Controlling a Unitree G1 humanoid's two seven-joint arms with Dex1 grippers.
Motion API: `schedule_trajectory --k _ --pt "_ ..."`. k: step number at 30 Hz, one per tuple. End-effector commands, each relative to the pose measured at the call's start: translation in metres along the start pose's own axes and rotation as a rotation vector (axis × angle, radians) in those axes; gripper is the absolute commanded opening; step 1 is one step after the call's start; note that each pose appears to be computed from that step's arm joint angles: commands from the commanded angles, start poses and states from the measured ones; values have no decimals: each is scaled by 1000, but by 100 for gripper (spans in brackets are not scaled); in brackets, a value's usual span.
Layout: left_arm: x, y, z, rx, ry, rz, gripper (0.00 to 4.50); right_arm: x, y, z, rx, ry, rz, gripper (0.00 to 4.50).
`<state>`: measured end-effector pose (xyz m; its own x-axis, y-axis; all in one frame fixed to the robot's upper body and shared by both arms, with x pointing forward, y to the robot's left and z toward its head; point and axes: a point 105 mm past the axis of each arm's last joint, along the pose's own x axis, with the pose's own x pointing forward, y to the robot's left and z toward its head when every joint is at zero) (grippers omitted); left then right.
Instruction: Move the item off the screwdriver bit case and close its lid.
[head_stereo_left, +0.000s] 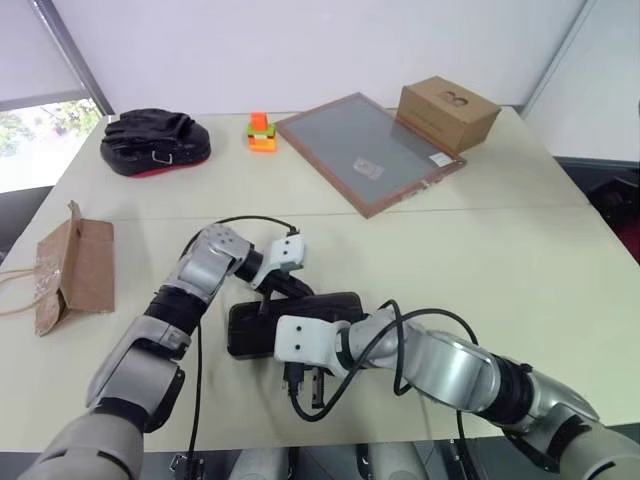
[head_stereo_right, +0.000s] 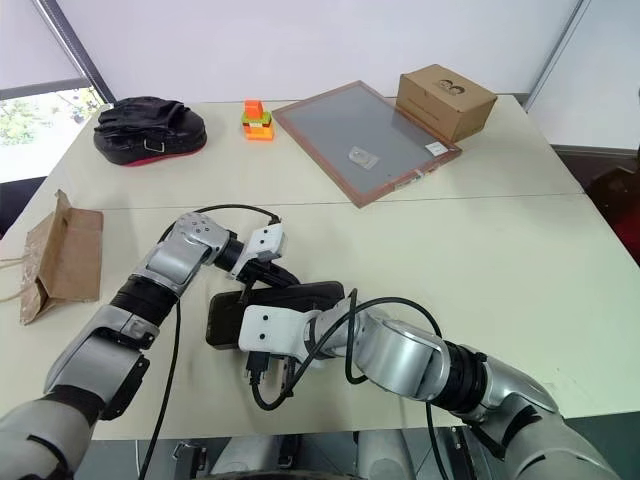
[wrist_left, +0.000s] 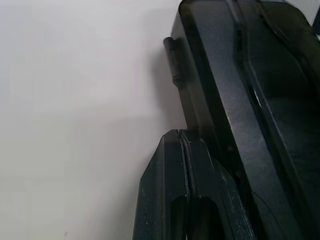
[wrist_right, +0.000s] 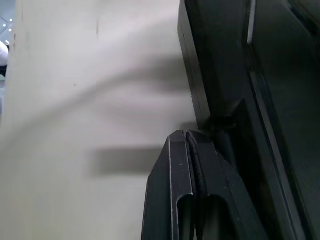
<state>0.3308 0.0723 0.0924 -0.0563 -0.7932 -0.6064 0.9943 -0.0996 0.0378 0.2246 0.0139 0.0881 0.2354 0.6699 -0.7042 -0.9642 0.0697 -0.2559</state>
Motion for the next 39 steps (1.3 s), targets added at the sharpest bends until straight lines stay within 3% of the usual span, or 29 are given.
schedule_trajectory --k 1,7,20,39 --pt "36 -37 -9 -17 6 -222 0 -21 -57 5 -47 28 -328 5" --pt "37 -42 -23 -20 54 -229 0 -21 -60 -3 -133 95 -346 5" --pt "36 -54 -24 -51 45 -255 0 -16 -73 -19 -284 188 -396 5" --pt "48 -79 -26 -91 62 -352 0 -37 -124 -19 -467 291 -619 5"
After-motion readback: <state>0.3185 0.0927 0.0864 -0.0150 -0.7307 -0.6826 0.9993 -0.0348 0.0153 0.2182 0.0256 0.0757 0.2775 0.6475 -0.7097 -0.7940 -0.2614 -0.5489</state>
